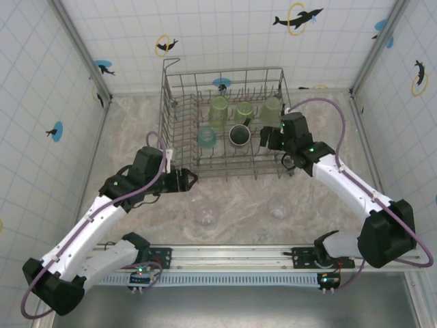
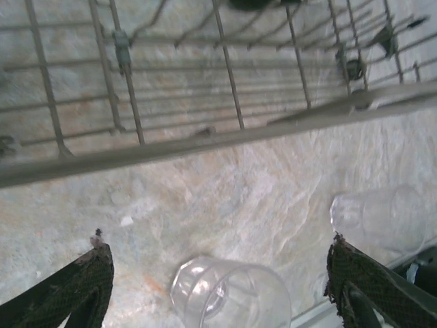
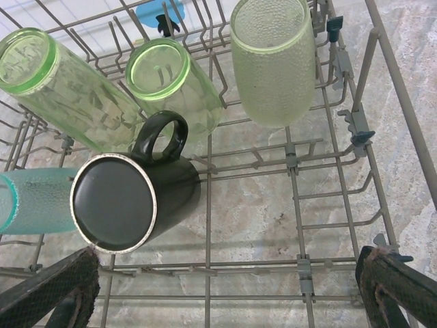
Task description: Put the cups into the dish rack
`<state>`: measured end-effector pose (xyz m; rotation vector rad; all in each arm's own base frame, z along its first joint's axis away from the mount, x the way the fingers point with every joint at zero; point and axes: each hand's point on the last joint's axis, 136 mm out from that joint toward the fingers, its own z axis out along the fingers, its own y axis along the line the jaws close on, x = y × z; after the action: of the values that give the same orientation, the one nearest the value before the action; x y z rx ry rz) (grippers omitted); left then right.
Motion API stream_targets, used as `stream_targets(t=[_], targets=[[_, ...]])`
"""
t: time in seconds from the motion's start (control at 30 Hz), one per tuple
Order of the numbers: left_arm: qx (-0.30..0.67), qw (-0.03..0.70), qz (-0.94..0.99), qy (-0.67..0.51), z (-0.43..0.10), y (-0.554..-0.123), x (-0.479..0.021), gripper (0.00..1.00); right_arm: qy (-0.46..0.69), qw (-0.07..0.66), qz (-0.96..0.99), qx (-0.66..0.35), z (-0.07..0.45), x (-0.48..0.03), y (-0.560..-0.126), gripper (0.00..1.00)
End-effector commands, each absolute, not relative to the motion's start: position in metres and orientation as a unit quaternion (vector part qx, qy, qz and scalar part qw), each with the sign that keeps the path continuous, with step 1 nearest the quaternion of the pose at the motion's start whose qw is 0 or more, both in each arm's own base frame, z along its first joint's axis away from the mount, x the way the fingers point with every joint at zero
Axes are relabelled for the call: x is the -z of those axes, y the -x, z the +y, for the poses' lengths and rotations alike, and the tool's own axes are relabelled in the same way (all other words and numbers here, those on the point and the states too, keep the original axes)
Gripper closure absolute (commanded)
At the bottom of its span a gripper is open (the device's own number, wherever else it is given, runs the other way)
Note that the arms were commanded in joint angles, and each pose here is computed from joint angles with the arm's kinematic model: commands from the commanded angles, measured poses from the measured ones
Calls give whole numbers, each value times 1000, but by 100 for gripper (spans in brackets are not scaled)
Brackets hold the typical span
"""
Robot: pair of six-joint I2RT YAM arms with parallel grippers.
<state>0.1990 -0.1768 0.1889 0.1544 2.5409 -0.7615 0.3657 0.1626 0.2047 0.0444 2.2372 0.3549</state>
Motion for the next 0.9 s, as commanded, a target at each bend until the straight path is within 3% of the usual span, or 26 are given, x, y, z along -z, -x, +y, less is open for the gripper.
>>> stream_targets(t=[0.0,0.33,0.5,0.87], targets=[[246,206,945,-68,-176,-184,-166,20,-21,432,888,-153,158,-209,-362,0],[158,159,967,-122,-188,-151,-121,26,-22,423,891,-165,154,-198,-359,0],[131,162,970,-128,-193,-150,-109,26,-24,423,890,-167,153,-199,-358,0],[100,139,977,-129,-196,-150,-87,38,-31,421,890,-171,146,-193,-357,0]])
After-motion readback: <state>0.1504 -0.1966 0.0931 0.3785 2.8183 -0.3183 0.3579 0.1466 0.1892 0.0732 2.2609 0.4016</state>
